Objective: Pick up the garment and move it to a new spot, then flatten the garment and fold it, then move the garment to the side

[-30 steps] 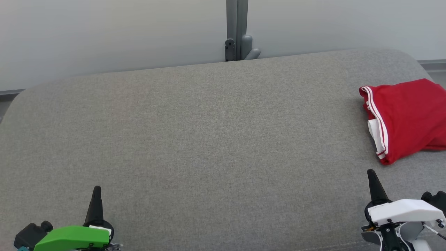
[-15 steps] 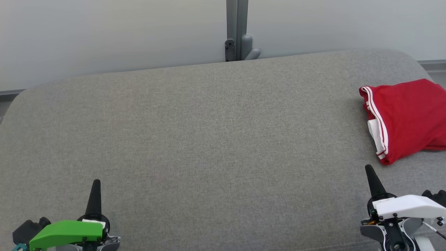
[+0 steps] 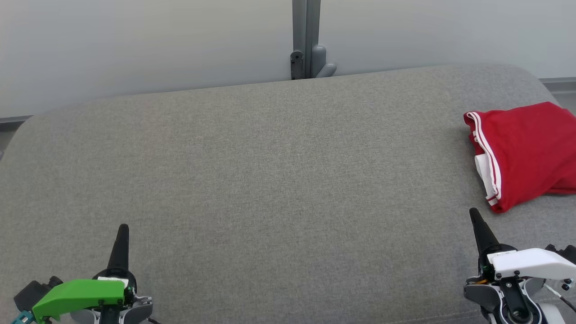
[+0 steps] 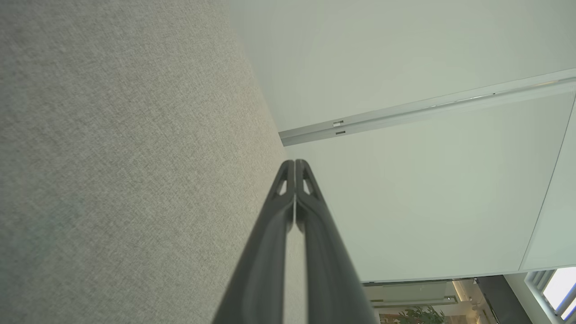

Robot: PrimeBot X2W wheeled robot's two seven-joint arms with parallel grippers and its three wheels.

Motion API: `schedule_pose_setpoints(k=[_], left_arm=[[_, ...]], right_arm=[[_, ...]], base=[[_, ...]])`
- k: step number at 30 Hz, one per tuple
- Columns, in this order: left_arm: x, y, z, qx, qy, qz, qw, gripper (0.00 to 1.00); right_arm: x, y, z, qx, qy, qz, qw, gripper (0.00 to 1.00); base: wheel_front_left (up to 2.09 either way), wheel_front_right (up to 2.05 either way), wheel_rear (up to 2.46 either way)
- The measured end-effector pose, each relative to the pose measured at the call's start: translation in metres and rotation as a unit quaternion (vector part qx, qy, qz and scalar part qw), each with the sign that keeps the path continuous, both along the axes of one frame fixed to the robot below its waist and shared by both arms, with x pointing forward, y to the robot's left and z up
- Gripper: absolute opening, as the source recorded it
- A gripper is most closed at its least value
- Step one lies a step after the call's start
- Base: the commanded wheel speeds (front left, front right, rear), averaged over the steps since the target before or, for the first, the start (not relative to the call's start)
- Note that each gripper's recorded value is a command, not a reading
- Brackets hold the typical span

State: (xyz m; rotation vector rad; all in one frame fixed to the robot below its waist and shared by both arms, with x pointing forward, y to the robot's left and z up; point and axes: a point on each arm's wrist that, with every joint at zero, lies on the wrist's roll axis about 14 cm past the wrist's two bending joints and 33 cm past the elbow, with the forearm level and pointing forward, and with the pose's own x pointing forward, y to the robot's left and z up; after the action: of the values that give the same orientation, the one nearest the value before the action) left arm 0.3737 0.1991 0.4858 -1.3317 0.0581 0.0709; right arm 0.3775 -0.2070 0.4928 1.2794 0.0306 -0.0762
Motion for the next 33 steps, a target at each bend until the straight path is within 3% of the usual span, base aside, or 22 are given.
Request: schedule_pose_setpoints(k=[33], left_arm=[[0.012, -0.001, 0.023, -0.114, -0.038, -0.006, 0.993, 0.0]], right_arm=[[0.007, 0.005, 0.016, 0.141, -0.032, 0.012, 0.989, 0.0]], base=[[0.0, 0.0, 0.0]])
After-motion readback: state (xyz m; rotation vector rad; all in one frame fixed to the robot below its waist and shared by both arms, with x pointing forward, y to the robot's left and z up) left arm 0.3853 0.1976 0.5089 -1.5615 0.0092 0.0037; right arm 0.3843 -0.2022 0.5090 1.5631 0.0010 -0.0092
